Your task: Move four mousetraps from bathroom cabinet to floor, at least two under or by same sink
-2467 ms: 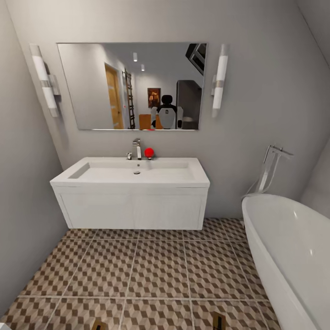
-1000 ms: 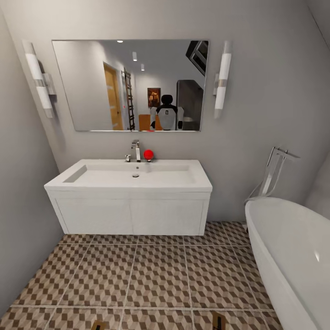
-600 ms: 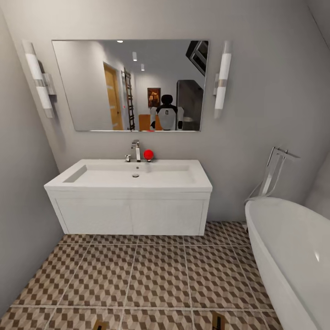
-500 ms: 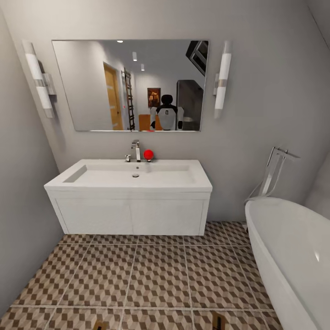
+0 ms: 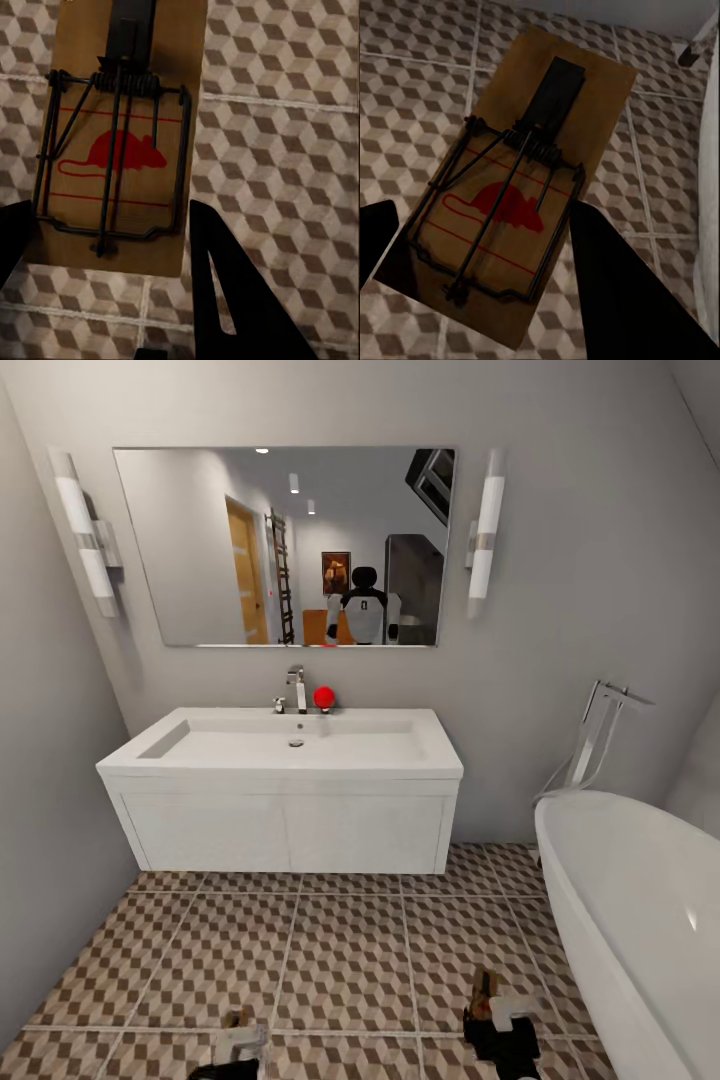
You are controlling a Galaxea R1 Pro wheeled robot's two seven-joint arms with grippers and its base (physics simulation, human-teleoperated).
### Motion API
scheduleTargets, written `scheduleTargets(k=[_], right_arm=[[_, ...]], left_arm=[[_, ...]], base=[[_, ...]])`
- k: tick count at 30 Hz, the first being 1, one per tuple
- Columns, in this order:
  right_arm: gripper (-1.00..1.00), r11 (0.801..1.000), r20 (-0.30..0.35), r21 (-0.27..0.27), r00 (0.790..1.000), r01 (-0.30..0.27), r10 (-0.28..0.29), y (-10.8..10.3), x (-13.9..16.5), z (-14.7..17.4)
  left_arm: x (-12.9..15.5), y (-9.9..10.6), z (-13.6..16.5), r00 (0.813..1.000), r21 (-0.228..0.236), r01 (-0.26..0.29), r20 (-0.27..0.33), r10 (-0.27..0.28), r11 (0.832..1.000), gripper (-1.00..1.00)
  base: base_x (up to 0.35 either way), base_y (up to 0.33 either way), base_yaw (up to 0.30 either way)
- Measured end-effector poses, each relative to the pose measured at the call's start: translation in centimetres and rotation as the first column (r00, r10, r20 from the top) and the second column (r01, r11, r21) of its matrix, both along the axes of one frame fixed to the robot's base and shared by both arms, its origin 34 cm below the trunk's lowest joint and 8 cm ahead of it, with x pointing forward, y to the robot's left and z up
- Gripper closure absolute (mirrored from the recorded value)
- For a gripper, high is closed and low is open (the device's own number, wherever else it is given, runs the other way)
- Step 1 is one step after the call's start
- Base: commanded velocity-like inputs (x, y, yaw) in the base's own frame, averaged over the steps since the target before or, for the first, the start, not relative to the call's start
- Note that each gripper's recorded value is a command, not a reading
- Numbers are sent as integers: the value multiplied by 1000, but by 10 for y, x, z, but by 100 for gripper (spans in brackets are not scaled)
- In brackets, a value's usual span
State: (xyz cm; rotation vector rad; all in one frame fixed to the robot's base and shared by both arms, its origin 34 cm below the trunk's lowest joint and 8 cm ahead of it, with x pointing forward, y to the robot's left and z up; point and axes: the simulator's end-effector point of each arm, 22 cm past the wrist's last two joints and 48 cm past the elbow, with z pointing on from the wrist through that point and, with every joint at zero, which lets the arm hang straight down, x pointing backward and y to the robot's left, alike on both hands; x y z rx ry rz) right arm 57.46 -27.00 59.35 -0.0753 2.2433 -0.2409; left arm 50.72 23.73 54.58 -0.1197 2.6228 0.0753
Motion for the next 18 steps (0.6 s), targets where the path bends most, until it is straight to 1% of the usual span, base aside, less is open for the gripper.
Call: scheduleTargets(k=[1, 2, 4, 5, 6, 7, 8, 10, 12, 14, 16, 18], right_arm=[[100, 1000, 7, -3, 1000, 6, -6, -1, 8, 8], [100, 1000, 22, -9, 1000, 12, -12, -3, 23, 24], [100, 1000, 46, -13, 999, 25, -24, -5, 45, 52], [100, 1000, 49, -13, 998, 28, -28, -5, 49, 58], [100, 999, 53, -15, 998, 33, -32, -5, 57, 69], [100, 999, 63, -16, 997, 38, -37, -6, 69, 84], [100, 999, 70, -15, 997, 41, -40, -6, 77, 92], [100, 999, 84, -6, 995, 46, -46, 2, 102, 123], [100, 999, 85, 8, 995, 48, -49, 13, 127, 150], [100, 999, 81, 18, 995, 48, -49, 21, 144, 170], [100, 999, 51, 25, 998, 48, -49, 28, 155, 183], [100, 998, 27, 36, 999, 43, -44, 38, 157, 187]], left_arm=[[10, 2, 6, 1000, -6, -9, -7, 9, 1000, 100], [31, 6, 19, 1000, -7, -13, -13, 13, 1000, 100], [87, 15, 58, 1000, 23, 7, 11, -8, 1000, 100], [99, 18, 66, 1000, 33, 13, 13, -13, 999, 100], [120, 24, 83, 1000, 52, 17, 18, -18, 999, 100], [149, 31, 107, 999, 66, 12, 34, -15, 998, 100], [156, 35, 113, 1000, 69, 6, 28, -8, 998, 100], [189, 49, 144, 999, 81, -20, 32, 17, 996, 100], [212, 60, 169, 998, 87, -40, 46, 36, 995, 100], [223, 64, 181, 997, 86, -49, 58, 44, 995, 100], [229, 66, 188, 997, 84, -54, 64, 49, 995, 100], [228, 66, 186, 997, 83, -55, 56, 51, 995, 100]], base=[[0, 0, 0], [0, 0, 0], [0, 0, 0], [0, 0, 0], [0, 0, 0], [0, 0, 0], [0, 0, 0], [0, 0, 0], [0, 0, 0], [0, 0, 0], [0, 0, 0], [0, 0, 0]])
